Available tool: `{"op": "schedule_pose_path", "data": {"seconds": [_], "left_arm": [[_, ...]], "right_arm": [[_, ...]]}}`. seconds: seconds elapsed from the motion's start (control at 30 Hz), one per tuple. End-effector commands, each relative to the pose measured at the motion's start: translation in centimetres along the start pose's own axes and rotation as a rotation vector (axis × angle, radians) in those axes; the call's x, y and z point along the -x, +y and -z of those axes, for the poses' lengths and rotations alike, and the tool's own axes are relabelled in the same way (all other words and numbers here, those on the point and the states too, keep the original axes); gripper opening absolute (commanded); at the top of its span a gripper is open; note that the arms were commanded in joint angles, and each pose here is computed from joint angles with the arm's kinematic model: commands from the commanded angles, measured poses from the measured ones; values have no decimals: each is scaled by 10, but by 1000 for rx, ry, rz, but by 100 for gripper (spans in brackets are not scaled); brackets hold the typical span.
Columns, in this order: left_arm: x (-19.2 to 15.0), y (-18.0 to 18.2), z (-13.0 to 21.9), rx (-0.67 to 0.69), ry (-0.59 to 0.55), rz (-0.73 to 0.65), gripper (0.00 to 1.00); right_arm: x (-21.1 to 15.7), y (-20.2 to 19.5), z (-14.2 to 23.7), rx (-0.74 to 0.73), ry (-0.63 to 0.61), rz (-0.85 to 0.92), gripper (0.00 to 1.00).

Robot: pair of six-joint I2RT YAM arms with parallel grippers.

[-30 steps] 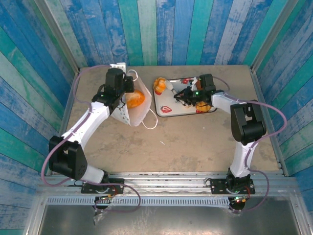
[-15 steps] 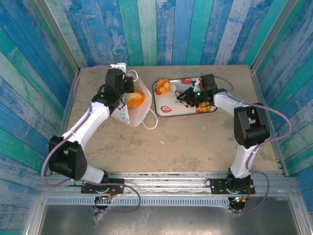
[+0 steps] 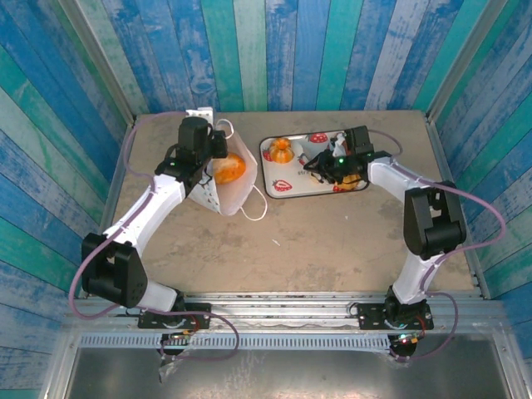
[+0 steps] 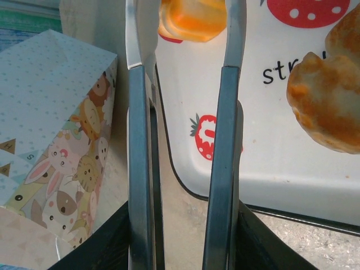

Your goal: Take the fake bread out of the paper bag

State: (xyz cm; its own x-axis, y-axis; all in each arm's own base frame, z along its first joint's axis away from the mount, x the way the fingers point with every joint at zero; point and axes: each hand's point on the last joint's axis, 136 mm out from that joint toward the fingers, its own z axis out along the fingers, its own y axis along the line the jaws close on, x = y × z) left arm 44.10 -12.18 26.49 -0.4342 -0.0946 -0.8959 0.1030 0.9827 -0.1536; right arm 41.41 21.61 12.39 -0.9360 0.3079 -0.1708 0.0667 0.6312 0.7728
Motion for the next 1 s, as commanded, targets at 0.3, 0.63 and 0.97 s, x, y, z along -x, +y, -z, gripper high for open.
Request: {"op": "schedule_pose_path", "data": {"seconds": [0.3, 0.63, 0.97], "left_arm": [[30, -2, 29, -23, -106, 7, 0], [29, -1, 29, -15, -104, 7, 0], [26, 1, 25, -2, -100, 11, 0]], "right_arm": [[-14, 24, 47, -10, -61, 106, 41], [-51, 55, 85, -39, -65, 240, 41], [-112, 108, 99, -35, -15, 420, 41]]}}
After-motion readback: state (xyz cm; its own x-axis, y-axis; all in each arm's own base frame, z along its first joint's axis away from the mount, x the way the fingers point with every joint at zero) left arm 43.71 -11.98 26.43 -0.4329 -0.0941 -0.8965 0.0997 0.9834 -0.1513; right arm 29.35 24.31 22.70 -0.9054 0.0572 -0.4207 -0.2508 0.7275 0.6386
